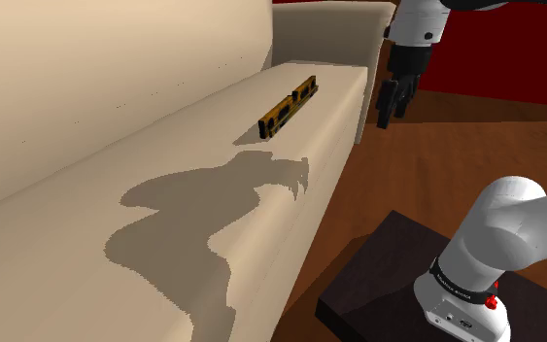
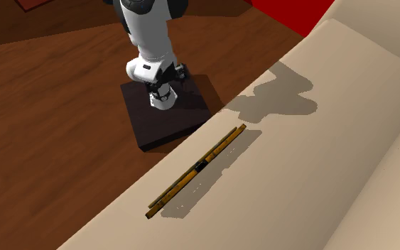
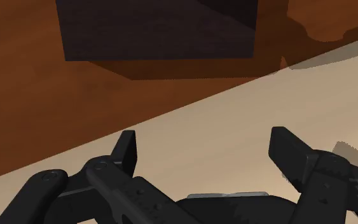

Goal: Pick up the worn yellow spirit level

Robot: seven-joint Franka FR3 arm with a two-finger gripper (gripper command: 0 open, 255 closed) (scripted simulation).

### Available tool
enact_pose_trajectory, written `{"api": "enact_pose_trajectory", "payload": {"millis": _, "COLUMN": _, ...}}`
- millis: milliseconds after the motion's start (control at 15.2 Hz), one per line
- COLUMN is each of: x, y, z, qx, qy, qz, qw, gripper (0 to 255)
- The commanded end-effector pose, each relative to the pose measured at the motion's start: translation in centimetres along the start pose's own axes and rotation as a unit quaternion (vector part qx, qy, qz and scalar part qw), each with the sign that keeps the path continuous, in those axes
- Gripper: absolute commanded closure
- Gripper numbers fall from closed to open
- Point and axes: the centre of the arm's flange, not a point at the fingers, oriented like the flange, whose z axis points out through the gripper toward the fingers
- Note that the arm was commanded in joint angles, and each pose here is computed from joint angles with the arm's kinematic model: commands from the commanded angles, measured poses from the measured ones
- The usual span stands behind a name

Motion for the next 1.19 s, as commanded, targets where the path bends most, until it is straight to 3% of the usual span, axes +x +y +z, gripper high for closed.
{"api": "enact_pose_trajectory", "payload": {"millis": 0, "x": 0.0, "y": 0.0, "z": 0.0, "qx": 0.000, "qy": 0.000, "qz": 0.000, "qw": 1.0000, "gripper": 0}}
{"api": "enact_pose_trajectory", "payload": {"millis": 264, "x": 4.3, "y": -3.2, "z": -0.4, "qx": -0.002, "qy": -0.003, "qz": 0.103, "qw": 0.9947, "gripper": 0}}
{"api": "enact_pose_trajectory", "payload": {"millis": 528, "x": 9.2, "y": -5.5, "z": -0.8, "qx": -0.005, "qy": -0.007, "qz": 0.205, "qw": 0.9787, "gripper": 0}}
{"api": "enact_pose_trajectory", "payload": {"millis": 792, "x": 14.4, "y": -6.7, "z": -1.1, "qx": -0.007, "qy": -0.010, "qz": 0.305, "qw": 0.9524, "gripper": 0}}
{"api": "enact_pose_trajectory", "payload": {"millis": 924, "x": 17.1, "y": -6.9, "z": -1.3, "qx": -0.008, "qy": -0.012, "qz": 0.353, "qw": 0.9354, "gripper": 0}}
{"api": "enact_pose_trajectory", "payload": {"millis": 1122, "x": 21.2, "y": -6.7, "z": -1.5, "qx": -0.010, "qy": -0.014, "qz": 0.425, "qw": 0.9052, "gripper": 0}}
